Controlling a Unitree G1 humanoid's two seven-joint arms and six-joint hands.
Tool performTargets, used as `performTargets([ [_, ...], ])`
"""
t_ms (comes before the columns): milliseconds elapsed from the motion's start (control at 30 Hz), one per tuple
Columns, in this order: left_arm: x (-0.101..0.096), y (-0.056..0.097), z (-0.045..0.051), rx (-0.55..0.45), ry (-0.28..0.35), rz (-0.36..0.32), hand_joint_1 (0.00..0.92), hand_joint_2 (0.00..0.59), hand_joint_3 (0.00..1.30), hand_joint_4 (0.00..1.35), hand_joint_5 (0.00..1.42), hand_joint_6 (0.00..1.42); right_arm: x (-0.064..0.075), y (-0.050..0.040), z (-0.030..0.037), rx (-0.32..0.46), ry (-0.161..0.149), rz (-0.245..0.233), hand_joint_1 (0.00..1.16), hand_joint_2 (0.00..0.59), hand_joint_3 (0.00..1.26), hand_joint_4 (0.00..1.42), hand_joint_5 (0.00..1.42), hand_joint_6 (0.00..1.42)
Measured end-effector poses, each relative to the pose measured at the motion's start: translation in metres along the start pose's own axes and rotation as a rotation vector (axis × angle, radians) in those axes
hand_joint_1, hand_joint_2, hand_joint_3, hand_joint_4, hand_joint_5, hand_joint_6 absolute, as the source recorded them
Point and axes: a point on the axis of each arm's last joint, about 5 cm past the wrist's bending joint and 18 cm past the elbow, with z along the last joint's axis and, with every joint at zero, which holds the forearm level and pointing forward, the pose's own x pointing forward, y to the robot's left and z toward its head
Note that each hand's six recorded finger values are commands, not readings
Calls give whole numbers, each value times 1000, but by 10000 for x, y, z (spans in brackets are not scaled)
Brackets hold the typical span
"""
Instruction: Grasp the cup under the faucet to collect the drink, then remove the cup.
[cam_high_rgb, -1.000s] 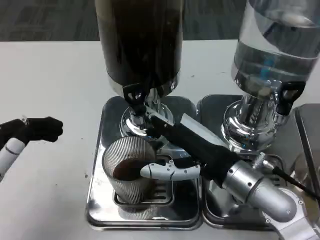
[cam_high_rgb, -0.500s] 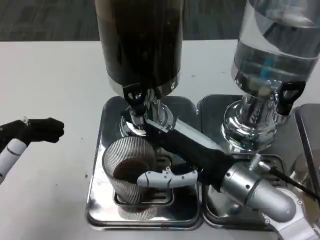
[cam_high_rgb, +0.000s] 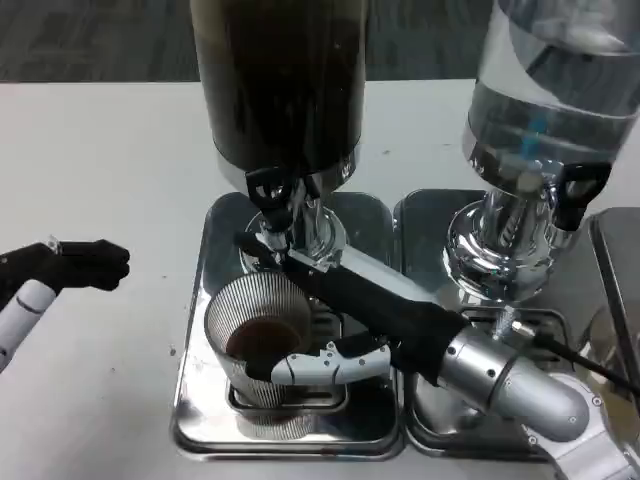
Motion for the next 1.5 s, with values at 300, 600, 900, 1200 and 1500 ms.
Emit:
performTargets([
  [300, -6, -2, 1, 0, 1, -1, 0, 232, 490, 449, 414, 318, -2, -6, -2, -34, 19, 16, 612, 163, 0, 0, 0, 67],
  [600, -7, -3, 1, 0, 1, -1, 0, 233, 496, 456, 418, 320, 16, 18, 7, -49, 21, -6, 651, 173, 0, 0, 0, 117],
  [900, -15, -10, 6, 1, 1, 0, 0, 233, 497, 456, 423, 321, 28, 30, 13, -56, 21, -17, 661, 177, 0, 0, 0, 175],
  [1200, -23, -14, 2, -1, 4, 4, 0, 233, 497, 456, 424, 326, -2, 14, -3, -65, 33, -10, 673, 171, 0, 0, 0, 173],
  [1500, -20, -13, 3, 0, 3, 4, 0, 233, 497, 462, 424, 334, 15, 4, 22, -111, 39, 1, 701, 178, 0, 0, 0, 177],
])
